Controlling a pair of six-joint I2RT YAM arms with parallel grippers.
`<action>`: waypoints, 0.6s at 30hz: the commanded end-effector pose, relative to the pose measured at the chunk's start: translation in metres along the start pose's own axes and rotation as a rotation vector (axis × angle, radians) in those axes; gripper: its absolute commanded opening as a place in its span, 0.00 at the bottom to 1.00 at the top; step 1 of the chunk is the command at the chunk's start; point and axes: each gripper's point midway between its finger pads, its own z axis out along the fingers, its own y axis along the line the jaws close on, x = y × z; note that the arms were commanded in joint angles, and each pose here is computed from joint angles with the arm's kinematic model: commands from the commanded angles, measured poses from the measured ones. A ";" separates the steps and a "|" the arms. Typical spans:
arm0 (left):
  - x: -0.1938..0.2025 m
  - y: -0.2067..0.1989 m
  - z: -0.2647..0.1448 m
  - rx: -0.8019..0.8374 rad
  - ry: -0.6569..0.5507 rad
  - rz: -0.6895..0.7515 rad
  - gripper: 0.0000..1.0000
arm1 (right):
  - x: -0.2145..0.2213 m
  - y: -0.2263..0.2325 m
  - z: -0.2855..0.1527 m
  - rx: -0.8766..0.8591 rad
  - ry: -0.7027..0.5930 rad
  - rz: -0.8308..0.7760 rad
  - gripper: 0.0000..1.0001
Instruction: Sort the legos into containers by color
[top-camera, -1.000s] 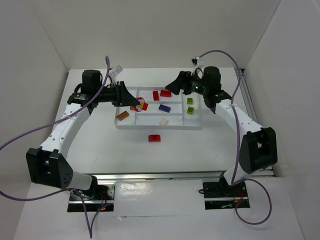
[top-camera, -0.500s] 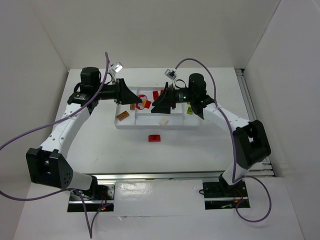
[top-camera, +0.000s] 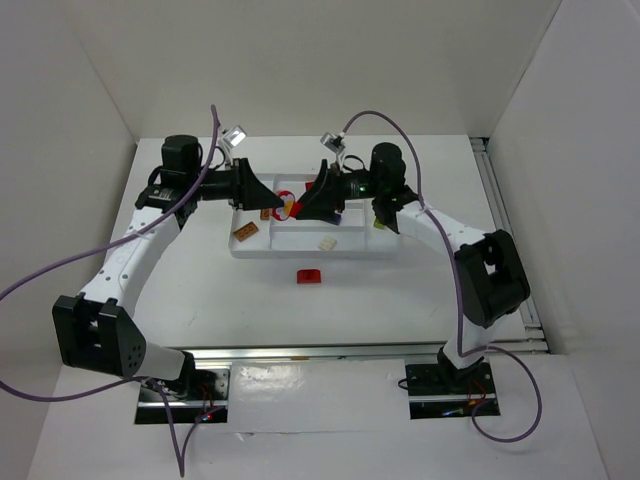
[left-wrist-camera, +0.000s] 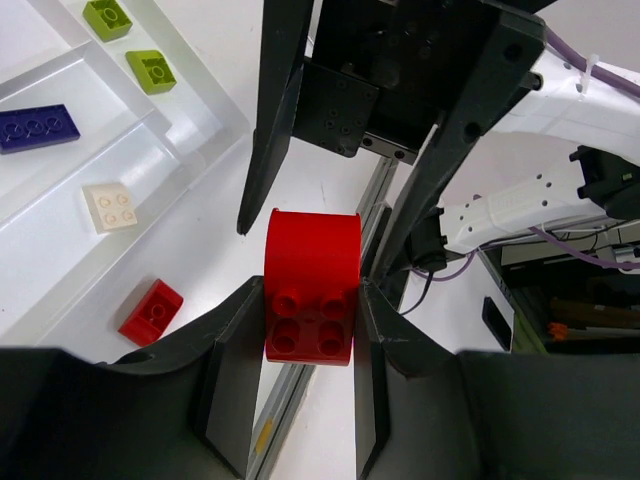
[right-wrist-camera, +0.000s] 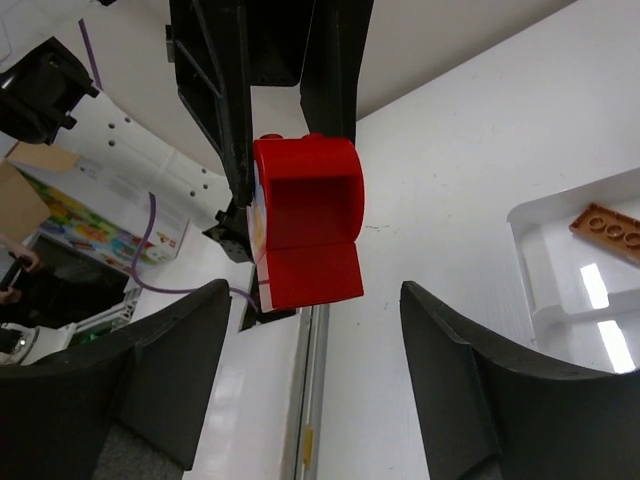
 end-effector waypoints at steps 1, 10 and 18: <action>-0.003 -0.009 0.000 0.044 -0.004 0.043 0.00 | -0.023 0.019 0.006 -0.084 -0.032 -0.097 0.72; -0.002 -0.007 0.000 0.026 -0.012 0.043 0.00 | -0.016 0.011 0.007 -0.081 -0.027 -0.072 0.21; -0.009 0.003 -0.004 -0.049 -0.034 0.045 0.00 | 0.008 -0.040 -0.008 0.168 -0.027 0.056 0.01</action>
